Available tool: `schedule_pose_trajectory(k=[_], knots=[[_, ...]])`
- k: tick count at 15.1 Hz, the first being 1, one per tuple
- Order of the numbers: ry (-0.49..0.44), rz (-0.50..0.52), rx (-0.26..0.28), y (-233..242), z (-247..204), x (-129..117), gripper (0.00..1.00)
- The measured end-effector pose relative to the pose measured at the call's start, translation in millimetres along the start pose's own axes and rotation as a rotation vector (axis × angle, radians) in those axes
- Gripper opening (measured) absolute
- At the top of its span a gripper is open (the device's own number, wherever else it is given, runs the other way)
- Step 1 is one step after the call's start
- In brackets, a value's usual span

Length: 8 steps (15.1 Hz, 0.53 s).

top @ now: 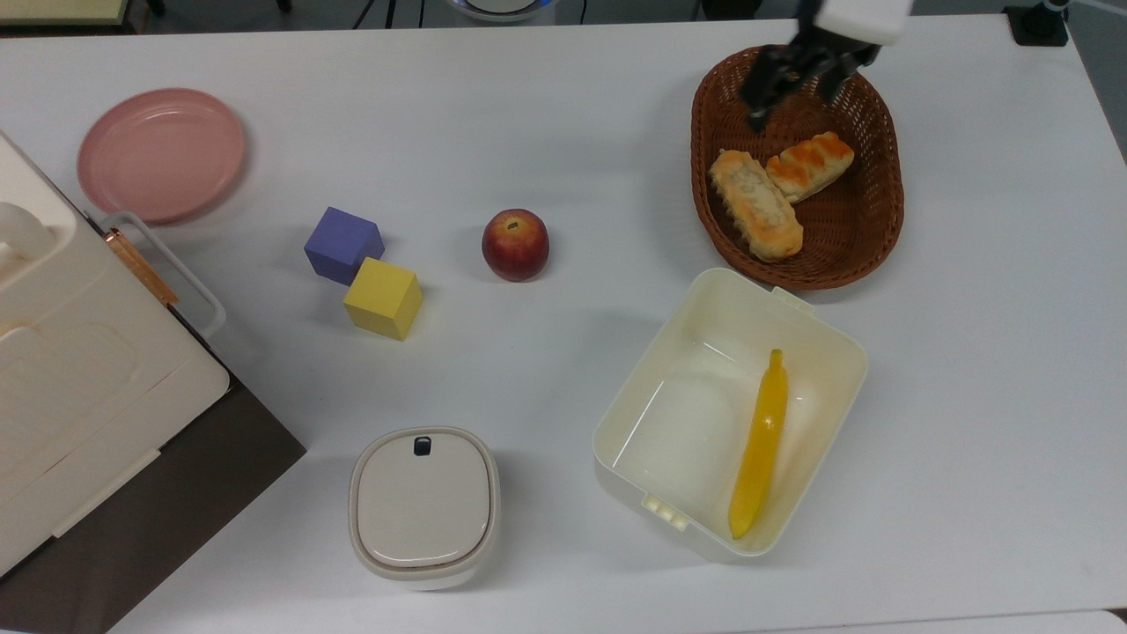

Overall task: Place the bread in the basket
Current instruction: 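Release the bread roll into the basket and raise the gripper away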

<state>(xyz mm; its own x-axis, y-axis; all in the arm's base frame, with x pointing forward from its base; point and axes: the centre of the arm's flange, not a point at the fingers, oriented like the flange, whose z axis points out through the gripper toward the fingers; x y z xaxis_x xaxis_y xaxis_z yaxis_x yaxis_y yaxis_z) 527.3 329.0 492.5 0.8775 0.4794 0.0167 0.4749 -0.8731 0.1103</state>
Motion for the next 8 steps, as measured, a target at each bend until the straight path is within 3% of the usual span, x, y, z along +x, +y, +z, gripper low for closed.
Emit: schedule_pose_trajectory(k=[2,5,8], knots=[[-0.016,0.095,-0.006,58.0,-12.3,-5.1,1.0],[-0.042,0.315,-0.013,190.0,-25.5,-36.4,1.0],[-0.055,0.446,-0.018,262.5,-30.5,-67.2,1.0]])
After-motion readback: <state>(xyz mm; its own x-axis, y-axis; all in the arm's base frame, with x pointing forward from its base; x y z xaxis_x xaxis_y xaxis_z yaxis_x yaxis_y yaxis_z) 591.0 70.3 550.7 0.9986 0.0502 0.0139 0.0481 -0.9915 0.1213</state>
